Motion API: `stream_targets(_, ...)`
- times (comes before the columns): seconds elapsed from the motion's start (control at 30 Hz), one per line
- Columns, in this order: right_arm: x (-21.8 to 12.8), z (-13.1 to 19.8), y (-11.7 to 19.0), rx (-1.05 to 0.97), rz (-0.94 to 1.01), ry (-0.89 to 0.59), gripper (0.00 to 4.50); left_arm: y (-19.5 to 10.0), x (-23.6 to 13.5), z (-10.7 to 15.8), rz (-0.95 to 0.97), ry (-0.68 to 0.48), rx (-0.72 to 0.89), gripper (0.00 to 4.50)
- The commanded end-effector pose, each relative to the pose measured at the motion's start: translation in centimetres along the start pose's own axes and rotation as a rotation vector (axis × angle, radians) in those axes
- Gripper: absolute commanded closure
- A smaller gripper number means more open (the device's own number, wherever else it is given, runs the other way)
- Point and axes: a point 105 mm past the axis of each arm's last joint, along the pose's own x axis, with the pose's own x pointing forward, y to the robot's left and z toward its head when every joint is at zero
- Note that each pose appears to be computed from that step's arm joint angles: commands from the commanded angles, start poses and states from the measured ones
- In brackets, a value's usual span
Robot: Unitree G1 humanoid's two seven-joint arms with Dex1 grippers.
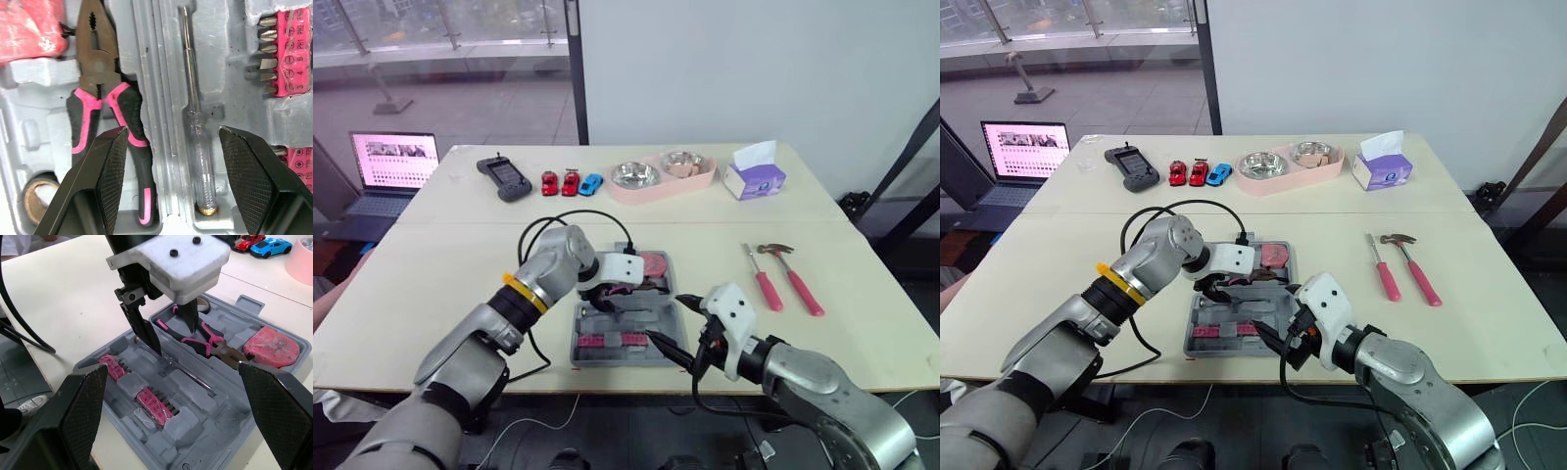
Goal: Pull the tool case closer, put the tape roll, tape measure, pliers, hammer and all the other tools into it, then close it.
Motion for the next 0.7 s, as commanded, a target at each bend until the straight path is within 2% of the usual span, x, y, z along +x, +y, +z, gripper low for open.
stream_targets(0.03, 0.0, 1.2, 0.6, -0.028, 0.016, -0.051, 0.00, 0.6, -1.6, 0.7, 0.020, -0.109, -0.059, 1.45)
stream_targets(0.13, 0.0, 1.1, 0.6, -0.026, 0.015, -0.050, 0.00, 0.5, -1.9, -0.1, 0.011, -0.145, -0.106, 2.26)
stream_targets(0.27, 0.0, 1.1, 0.6, -0.027, 0.014, -0.049, 0.00, -0.3, -1.9, -0.6, -0.023, -0.188, -0.145, 4.19)
stream_targets(0.3, 0.0, 1.1, 0.5, -0.027, 0.014, -0.049, 0.00, -0.5, -1.8, -0.8, -0.026, -0.197, -0.147, 4.47)
stream_targets(0.5, -0.1, 1.1, 0.4, -0.036, 0.015, -0.046, 0.00, -1.7, -0.5, -1.2, -0.034, -0.282, -0.196, 4.47)
stream_targets(0.7, -0.3, 1.2, 0.2, -0.041, 0.016, -0.041, 0.00, -2.0, 0.6, -2.4, -0.003, -0.265, -0.215, 4.47)
